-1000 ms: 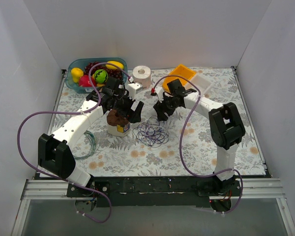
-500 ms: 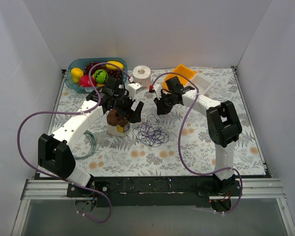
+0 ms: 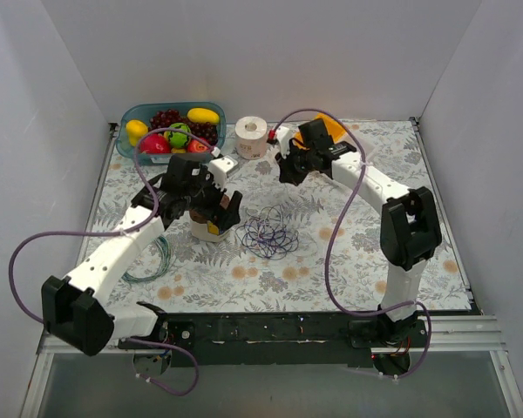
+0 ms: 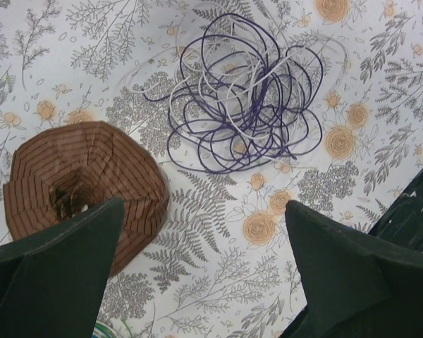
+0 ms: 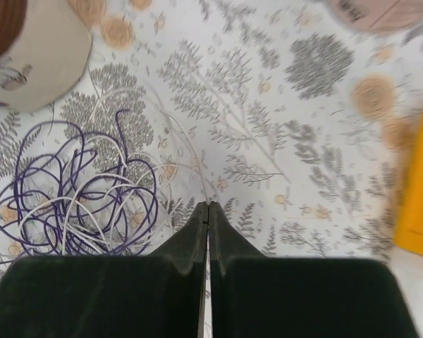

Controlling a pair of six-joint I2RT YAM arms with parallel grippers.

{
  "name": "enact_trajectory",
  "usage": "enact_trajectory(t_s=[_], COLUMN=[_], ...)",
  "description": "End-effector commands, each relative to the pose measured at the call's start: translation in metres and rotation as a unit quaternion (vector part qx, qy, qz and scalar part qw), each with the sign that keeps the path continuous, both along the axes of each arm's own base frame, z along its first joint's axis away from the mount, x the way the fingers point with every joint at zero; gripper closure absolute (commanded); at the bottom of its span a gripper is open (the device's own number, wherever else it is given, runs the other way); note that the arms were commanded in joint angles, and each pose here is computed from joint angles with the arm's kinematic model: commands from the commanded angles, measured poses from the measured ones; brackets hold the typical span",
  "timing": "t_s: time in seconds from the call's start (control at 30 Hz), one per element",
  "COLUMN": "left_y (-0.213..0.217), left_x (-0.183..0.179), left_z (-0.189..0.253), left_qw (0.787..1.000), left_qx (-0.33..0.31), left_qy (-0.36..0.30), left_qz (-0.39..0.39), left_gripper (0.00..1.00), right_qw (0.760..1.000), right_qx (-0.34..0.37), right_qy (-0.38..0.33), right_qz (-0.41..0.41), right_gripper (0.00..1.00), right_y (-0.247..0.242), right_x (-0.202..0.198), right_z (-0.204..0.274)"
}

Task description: Untangle the cables

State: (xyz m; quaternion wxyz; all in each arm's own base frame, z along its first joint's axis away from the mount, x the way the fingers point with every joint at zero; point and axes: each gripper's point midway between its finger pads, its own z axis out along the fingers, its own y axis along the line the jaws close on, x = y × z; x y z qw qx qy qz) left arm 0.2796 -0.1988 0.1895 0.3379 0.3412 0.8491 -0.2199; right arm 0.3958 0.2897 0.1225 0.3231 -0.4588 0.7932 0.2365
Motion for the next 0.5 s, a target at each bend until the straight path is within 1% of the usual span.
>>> enact_trajectory(t_s=[0.0, 0.07, 0.1, 0.17, 0.2, 0.27, 0.3, 0.37, 0.4, 0.47], left_y=[0.004, 0.008, 0.007, 0.01, 0.011, 0.01, 0.01, 0.009, 0.008, 0.009], left_x=[0.003, -0.01, -0.007, -0.009, -0.011, -0.014, -0.014, -0.014, -0.011, -0.01], left_z=[0.033, 0.029, 0.036, 0.032, 0.028, 0.025, 0.022, 0.019, 0.022, 0.013], left_qw=[0.992, 0.988, 0.984, 0.98, 0.977, 0.975, 0.972, 0.97, 0.966, 0.966], left_qx=[-0.056, -0.073, -0.088, -0.106, -0.116, -0.135, -0.145, -0.156, -0.164, -0.165], left_qy=[-0.111, -0.132, -0.156, -0.163, -0.172, -0.169, -0.174, -0.175, -0.187, -0.186], left_qz=[0.02, 0.018, 0.02, 0.041, 0.047, 0.057, 0.061, 0.068, 0.069, 0.075], left_gripper=[0.02, 0.02, 0.02, 0.02, 0.02, 0.02, 0.02, 0.02, 0.02, 0.02], right_qw=[0.989, 0.983, 0.978, 0.97, 0.963, 0.95, 0.941, 0.929, 0.921, 0.909], right_qx=[0.056, 0.061, 0.075, 0.087, 0.104, 0.128, 0.145, 0.173, 0.19, 0.214], right_qy=[-0.127, -0.154, -0.176, -0.203, -0.227, -0.26, -0.28, -0.306, -0.321, -0.34], right_qz=[-0.053, -0.075, -0.085, -0.1, -0.106, -0.119, -0.12, -0.118, -0.115, -0.107], right_gripper=[0.99, 0.99, 0.99, 0.99, 0.99, 0.99, 0.99, 0.99, 0.99, 0.99], right_y=[-0.005, -0.012, -0.016, -0.023, -0.028, -0.034, -0.038, -0.04, -0.044, -0.044], right_x=[0.019, 0.021, 0.018, 0.016, 0.01, 0.005, -0.004, -0.012, -0.022, -0.032], right_z=[0.124, 0.149, 0.175, 0.201, 0.225, 0.255, 0.277, 0.305, 0.324, 0.35])
